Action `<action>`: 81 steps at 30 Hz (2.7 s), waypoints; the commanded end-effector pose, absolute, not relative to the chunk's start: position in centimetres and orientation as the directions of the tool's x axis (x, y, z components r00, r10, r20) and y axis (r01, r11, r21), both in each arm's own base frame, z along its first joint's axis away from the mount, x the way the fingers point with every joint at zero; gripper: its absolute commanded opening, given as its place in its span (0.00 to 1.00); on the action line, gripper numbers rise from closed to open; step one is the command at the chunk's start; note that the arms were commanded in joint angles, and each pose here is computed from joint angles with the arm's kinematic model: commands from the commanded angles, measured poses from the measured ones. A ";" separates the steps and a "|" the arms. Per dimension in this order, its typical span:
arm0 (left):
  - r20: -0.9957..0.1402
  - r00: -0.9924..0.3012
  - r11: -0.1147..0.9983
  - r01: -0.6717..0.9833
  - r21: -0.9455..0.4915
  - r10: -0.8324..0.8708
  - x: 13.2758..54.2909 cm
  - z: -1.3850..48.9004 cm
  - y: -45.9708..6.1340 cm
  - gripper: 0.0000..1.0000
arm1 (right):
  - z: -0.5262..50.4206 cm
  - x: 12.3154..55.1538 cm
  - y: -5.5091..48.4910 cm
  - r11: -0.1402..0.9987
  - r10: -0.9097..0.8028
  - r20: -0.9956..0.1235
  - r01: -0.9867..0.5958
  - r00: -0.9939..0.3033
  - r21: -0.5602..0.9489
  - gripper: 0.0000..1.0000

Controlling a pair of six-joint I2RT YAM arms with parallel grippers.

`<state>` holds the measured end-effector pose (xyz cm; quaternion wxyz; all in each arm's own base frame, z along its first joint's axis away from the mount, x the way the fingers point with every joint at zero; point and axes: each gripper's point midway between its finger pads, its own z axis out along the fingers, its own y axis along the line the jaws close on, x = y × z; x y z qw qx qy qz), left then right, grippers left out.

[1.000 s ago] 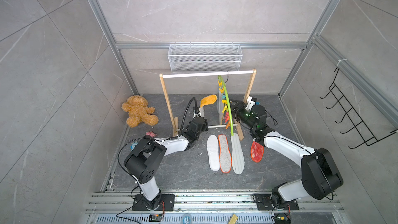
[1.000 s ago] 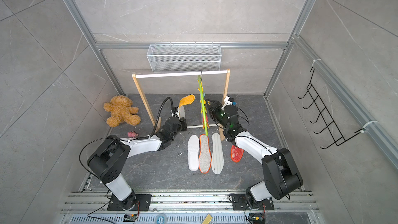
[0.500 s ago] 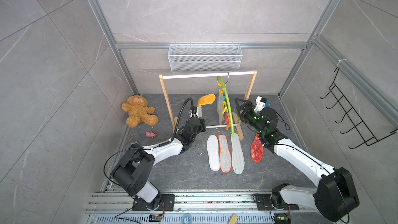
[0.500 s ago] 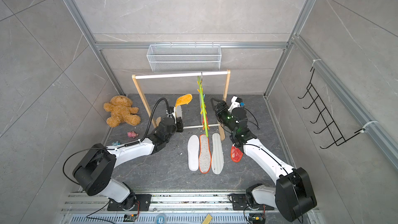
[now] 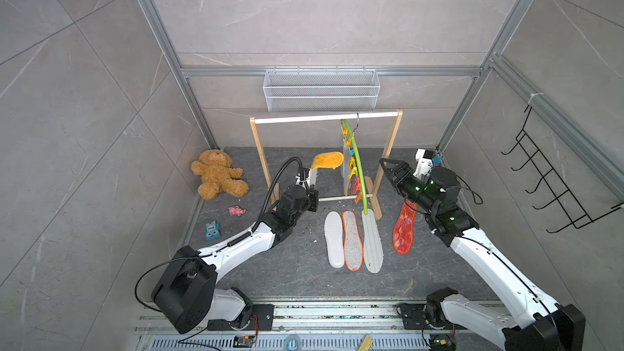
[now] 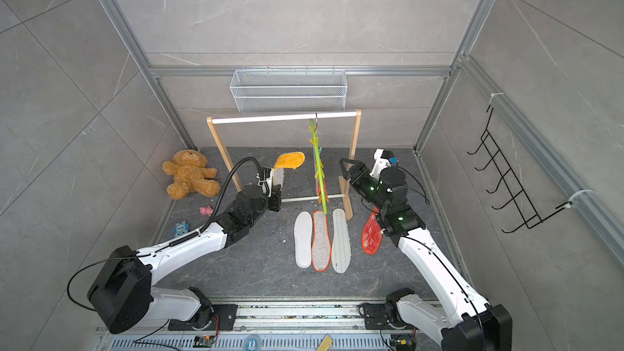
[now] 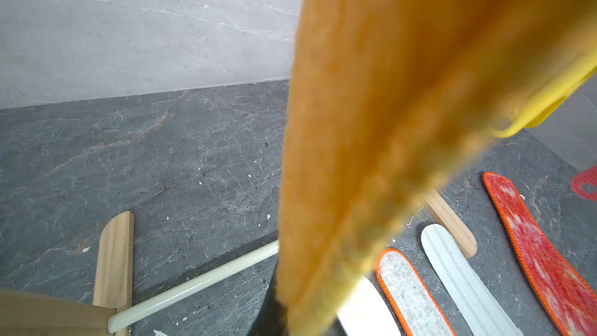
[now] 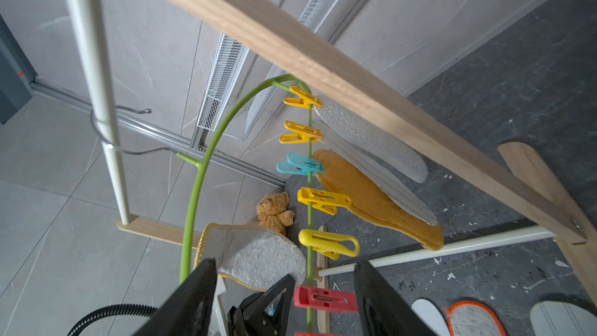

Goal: Take the shoe insoles off the hanger
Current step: Open the clamp at the hanger, then place the insole at the center of the board.

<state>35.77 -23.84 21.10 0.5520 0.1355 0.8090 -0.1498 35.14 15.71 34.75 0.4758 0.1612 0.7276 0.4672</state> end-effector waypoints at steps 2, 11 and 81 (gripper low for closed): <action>-0.953 -0.284 0.896 0.443 -0.028 0.110 34.7 23.6 -23.6 0.00 | 38.1 32.9 17.0 0.561 0.543 -0.646 -0.341 -0.536 0.754 0.70; -0.968 -0.214 0.858 0.514 0.001 0.130 33.8 27.2 -24.4 0.00 | 42.4 30.3 23.4 0.425 0.381 -0.666 -0.518 -0.641 0.742 0.66; 0.025 -0.770 -0.129 0.074 -0.989 -0.637 34.7 36.4 -24.3 0.78 | 39.2 34.0 31.6 0.491 0.303 -0.709 -0.533 -0.637 0.689 0.00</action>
